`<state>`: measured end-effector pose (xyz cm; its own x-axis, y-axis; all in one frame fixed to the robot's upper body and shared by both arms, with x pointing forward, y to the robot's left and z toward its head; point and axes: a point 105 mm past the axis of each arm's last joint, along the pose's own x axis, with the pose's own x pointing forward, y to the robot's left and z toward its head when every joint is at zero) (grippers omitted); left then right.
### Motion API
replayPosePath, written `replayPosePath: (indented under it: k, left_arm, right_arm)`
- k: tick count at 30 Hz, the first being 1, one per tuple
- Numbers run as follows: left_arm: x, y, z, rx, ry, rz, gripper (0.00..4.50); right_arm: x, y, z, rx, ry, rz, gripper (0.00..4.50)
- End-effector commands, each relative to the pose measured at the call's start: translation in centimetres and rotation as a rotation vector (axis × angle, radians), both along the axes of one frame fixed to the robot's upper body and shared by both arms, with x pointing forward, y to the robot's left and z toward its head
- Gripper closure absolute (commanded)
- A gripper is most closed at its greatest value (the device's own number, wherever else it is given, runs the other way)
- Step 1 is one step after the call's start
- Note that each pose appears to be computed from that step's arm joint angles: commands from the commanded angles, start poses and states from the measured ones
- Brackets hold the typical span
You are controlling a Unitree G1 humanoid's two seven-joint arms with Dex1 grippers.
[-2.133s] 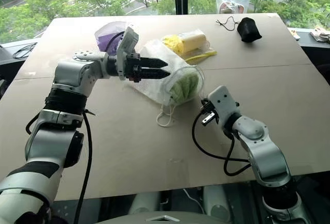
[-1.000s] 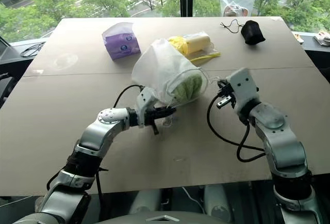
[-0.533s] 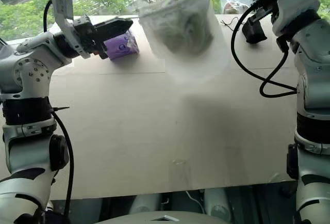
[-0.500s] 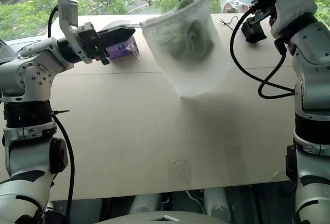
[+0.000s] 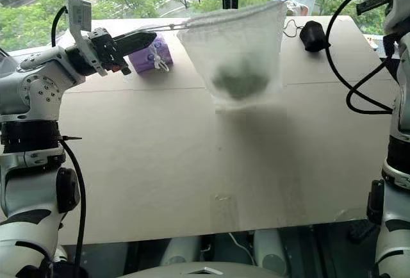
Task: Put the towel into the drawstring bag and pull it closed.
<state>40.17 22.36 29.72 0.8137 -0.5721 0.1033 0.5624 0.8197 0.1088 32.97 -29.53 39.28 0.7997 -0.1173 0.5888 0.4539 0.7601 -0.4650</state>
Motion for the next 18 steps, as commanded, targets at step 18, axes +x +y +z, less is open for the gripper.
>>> replayPosePath:
  k: [18]
  left_arm:
    - [-3.4,-2.6,-8.0,0.119,0.029,-0.112,4.44]
  right_arm:
    - [-4.7,11.0,-19.7,0.121,0.848,0.805,4.50]
